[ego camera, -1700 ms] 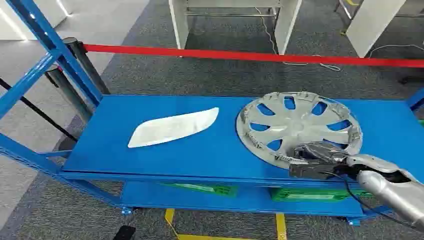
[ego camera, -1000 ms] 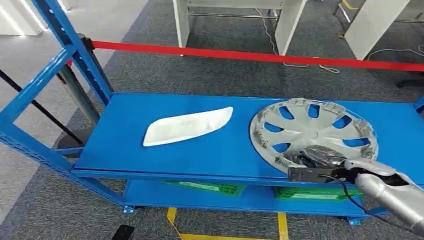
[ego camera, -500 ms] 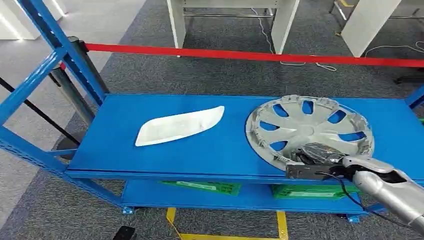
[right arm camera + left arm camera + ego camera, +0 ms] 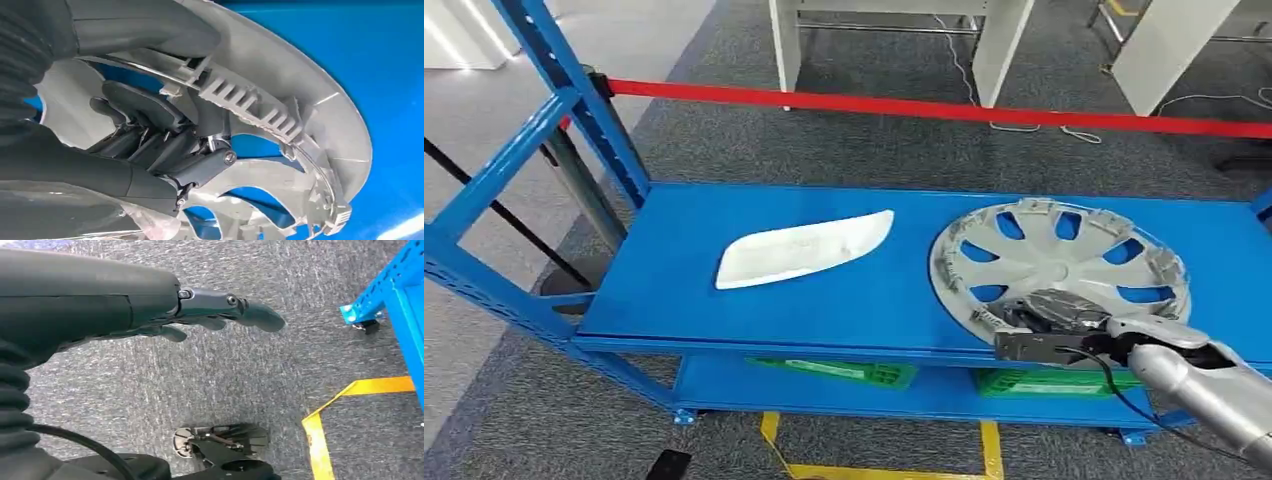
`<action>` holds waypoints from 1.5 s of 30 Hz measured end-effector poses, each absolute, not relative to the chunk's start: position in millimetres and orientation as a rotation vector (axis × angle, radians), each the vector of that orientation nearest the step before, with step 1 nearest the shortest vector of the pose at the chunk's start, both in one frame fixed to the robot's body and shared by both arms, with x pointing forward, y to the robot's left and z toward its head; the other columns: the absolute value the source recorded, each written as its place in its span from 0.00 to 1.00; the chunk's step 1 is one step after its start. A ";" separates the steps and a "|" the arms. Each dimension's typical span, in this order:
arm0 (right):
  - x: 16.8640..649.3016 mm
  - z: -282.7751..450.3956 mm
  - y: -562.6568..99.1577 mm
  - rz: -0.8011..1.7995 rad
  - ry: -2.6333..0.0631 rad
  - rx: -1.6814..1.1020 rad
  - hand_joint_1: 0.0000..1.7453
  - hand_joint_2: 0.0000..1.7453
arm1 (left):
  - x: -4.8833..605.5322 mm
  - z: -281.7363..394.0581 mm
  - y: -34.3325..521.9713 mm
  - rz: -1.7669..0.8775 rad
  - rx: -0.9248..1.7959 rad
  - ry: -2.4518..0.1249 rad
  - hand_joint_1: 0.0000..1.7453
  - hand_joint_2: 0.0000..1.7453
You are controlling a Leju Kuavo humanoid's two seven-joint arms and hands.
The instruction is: Take the parts from the cabinet and place them on the table.
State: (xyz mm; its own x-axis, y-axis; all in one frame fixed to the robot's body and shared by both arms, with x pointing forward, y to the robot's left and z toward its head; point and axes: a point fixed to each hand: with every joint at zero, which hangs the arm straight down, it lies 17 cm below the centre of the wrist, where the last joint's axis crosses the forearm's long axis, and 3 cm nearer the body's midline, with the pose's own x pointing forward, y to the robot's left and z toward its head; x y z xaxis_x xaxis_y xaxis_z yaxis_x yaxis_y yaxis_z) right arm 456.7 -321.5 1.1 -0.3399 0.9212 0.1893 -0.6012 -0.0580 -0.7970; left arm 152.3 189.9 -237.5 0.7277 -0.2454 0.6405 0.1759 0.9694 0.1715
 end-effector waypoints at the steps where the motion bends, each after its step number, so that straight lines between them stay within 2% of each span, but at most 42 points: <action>1: 457.5 2.5 -320.3 1.667 -1.005 -0.452 1.00 1.00 | 152.8 -237.4 189.7 -0.232 0.100 -0.721 0.00 1.00; 19: 465.4 19.4 -326.7 1.645 -1.028 -0.483 1.00 1.00 | 149.2 -237.7 188.6 -0.229 0.084 -0.721 0.00 1.00; 32: 501.8 103.9 -344.8 1.552 -1.192 -0.654 1.00 1.00 | 149.2 -238.1 191.8 -0.217 0.089 -0.719 0.00 1.00; 45: 513.1 141.0 -333.3 1.490 -1.359 -0.739 1.00 1.00 | 148.8 -238.3 192.2 -0.218 0.089 -0.719 0.00 1.00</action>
State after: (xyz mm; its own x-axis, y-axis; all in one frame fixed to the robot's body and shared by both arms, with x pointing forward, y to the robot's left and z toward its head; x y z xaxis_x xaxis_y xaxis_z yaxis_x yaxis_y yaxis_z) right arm 513.1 -333.3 141.0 -0.3629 0.9177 0.1616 -0.2449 0.0734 -0.9668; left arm 148.8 192.2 -238.3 0.7313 -0.2281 0.6428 0.1670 0.9736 0.1556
